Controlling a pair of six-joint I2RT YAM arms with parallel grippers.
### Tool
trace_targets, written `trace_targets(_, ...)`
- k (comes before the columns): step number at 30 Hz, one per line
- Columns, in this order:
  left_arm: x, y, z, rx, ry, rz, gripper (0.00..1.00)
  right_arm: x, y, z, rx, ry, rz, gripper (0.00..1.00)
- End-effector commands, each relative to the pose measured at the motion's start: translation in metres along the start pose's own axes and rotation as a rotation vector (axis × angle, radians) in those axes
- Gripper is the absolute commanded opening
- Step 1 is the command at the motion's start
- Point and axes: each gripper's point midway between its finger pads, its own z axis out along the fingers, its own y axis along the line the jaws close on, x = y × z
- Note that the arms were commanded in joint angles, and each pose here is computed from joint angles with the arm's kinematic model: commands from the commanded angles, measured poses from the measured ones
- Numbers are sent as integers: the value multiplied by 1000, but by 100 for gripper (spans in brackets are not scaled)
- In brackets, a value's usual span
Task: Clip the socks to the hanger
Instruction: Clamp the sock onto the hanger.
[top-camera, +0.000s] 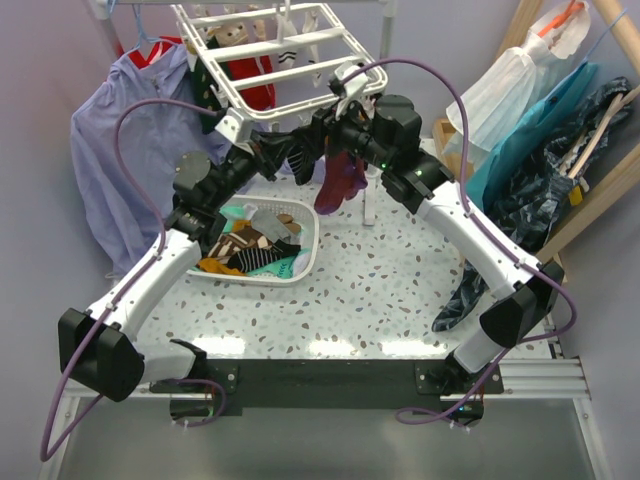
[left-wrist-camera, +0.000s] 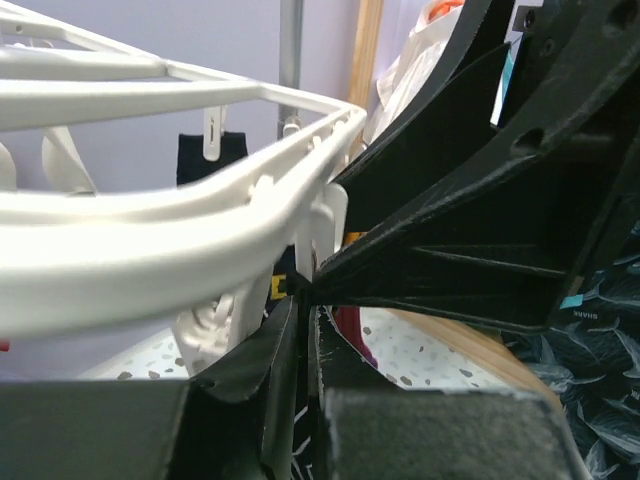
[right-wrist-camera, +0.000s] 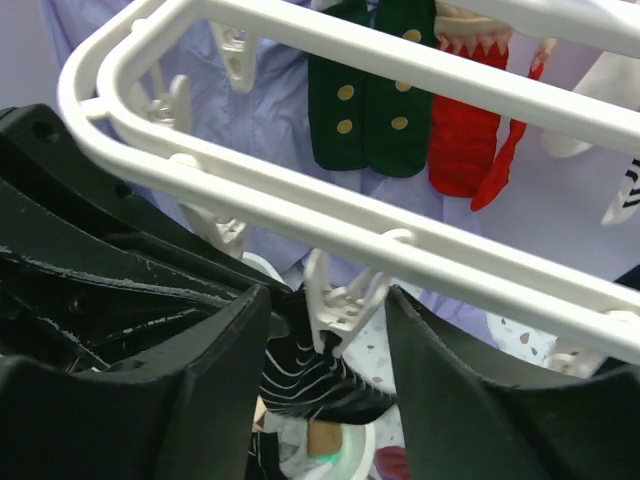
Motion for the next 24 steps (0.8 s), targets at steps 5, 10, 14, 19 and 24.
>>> trace_targets(5, -17, -7, -4, 22, -49, 37, 15, -7, 11, -14, -29, -9, -13, 73)
trace_targets(10, -11, -5, -17, -7, -31, 54, 32, -14, 9, -24, -8, -25, -24, 78)
trace_targets(14, -11, -6, -29, -18, -23, 83, 48, -10, 1, -28, 43, -18, -27, 78)
trace_targets(19, -15, -3, -37, -52, -35, 119, 64, -6, -27, -30, 200, -13, 6, 78)
trace_targets(24, -20, 1, -40, -73, -45, 148, 76, -6, -49, -32, 291, -25, 64, 78)
